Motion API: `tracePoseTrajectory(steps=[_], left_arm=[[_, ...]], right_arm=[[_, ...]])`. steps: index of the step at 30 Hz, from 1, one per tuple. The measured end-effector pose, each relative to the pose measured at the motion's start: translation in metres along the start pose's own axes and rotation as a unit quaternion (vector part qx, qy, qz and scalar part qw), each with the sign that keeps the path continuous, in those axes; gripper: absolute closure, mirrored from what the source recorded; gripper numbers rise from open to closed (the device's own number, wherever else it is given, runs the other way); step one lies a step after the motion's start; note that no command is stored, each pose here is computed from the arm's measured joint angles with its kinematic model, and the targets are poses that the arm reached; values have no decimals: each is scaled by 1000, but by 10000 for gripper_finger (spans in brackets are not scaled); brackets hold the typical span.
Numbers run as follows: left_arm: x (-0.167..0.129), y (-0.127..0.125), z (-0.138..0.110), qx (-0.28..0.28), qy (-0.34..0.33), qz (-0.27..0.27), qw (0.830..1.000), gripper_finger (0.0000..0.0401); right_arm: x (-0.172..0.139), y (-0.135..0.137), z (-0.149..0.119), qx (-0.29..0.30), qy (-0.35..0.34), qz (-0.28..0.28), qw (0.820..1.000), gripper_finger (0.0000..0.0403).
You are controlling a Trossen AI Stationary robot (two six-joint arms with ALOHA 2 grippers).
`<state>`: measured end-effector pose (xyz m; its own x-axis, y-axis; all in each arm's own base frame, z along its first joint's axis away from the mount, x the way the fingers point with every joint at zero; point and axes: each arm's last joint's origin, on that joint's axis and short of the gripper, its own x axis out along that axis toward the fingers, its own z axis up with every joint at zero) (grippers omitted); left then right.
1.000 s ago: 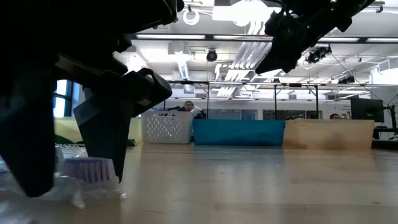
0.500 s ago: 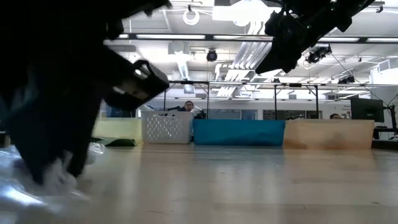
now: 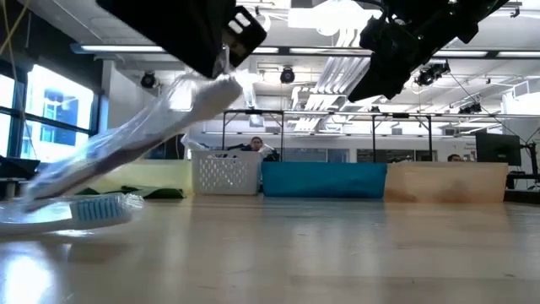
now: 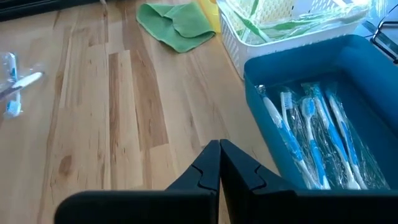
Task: Pick & Place Toothbrushes
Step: Put the violet toothbrush into the orange bin
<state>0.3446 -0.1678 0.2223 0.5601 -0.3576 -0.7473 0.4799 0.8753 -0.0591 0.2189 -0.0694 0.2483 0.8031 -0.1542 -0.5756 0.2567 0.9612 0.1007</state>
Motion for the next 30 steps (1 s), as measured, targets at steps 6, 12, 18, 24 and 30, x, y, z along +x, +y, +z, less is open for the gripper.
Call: tracePoseTrajectory(steps=[6,12,18,24,30], left_arm=[[-33,18,8,15,-27,22,999,401],[-69,29,17,42,-70,43,996,401],[-104,39,20,64,-104,74,990,401],[-134,51,21,83,-130,114,981,401],[-165,68,20,70,-165,153,972,401]], right_arm=[[0,0,-3,0,14,-1,1000,401],[0,0,-9,-7,47,-2,999,401],[-1,-1,-14,-6,71,-2,997,401],[-2,-1,-18,-27,92,-1,995,401],[-1,-1,-16,-58,82,2,995,401]])
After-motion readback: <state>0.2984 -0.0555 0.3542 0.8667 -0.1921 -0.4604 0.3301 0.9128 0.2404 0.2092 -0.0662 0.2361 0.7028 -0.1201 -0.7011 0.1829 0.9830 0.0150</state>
